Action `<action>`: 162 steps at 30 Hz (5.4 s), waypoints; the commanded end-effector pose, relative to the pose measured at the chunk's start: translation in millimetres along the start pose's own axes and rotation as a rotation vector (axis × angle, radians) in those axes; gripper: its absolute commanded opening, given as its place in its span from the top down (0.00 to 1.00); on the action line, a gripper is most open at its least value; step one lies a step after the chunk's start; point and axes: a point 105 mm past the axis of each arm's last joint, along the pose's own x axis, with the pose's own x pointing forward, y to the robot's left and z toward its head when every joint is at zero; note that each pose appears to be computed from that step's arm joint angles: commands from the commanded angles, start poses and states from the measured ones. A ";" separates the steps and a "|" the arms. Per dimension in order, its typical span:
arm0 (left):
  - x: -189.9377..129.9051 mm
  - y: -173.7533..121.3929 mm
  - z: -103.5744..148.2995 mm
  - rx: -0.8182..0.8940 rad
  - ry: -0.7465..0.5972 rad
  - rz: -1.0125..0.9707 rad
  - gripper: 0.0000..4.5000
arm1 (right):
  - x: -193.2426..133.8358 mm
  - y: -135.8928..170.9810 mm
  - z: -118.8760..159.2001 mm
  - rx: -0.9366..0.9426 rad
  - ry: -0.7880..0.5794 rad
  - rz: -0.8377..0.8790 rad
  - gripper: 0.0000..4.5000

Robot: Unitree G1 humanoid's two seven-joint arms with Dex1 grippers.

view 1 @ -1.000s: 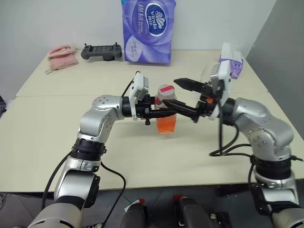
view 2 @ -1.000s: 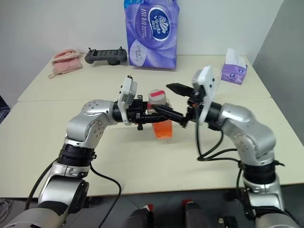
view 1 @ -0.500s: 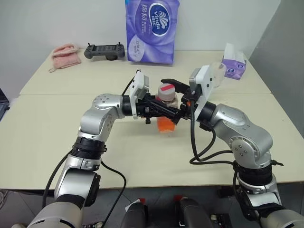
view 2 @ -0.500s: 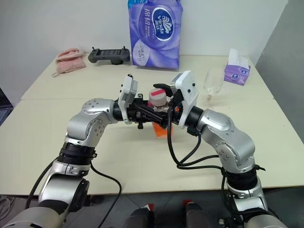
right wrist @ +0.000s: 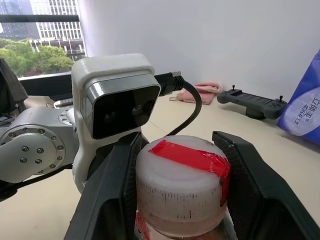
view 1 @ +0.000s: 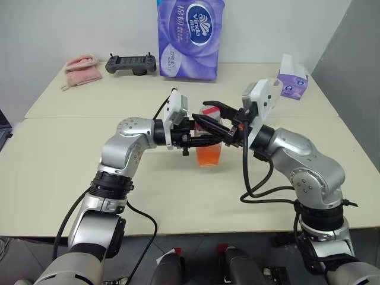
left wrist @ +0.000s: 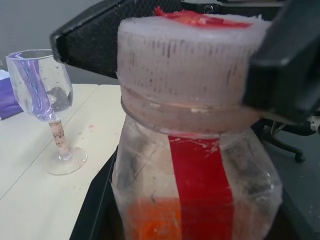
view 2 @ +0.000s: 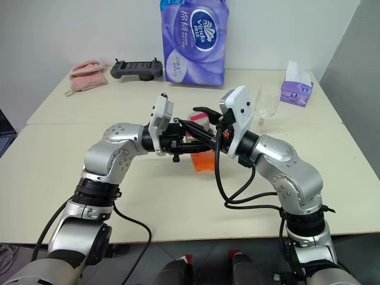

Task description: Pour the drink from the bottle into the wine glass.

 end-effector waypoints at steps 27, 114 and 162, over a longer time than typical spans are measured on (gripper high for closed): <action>-4.1 -9.3 16.2 0.048 -0.039 -0.017 0.61 | -29.0 -4.1 26.0 -0.074 0.004 0.132 0.01; -0.5 -7.2 16.2 0.051 -0.041 -0.012 0.61 | -24.4 -10.1 21.5 -0.099 -0.004 0.070 0.07; -1.5 -11.5 17.4 0.039 -0.047 -0.038 0.61 | -21.1 -31.5 104.9 0.107 -0.246 0.155 0.59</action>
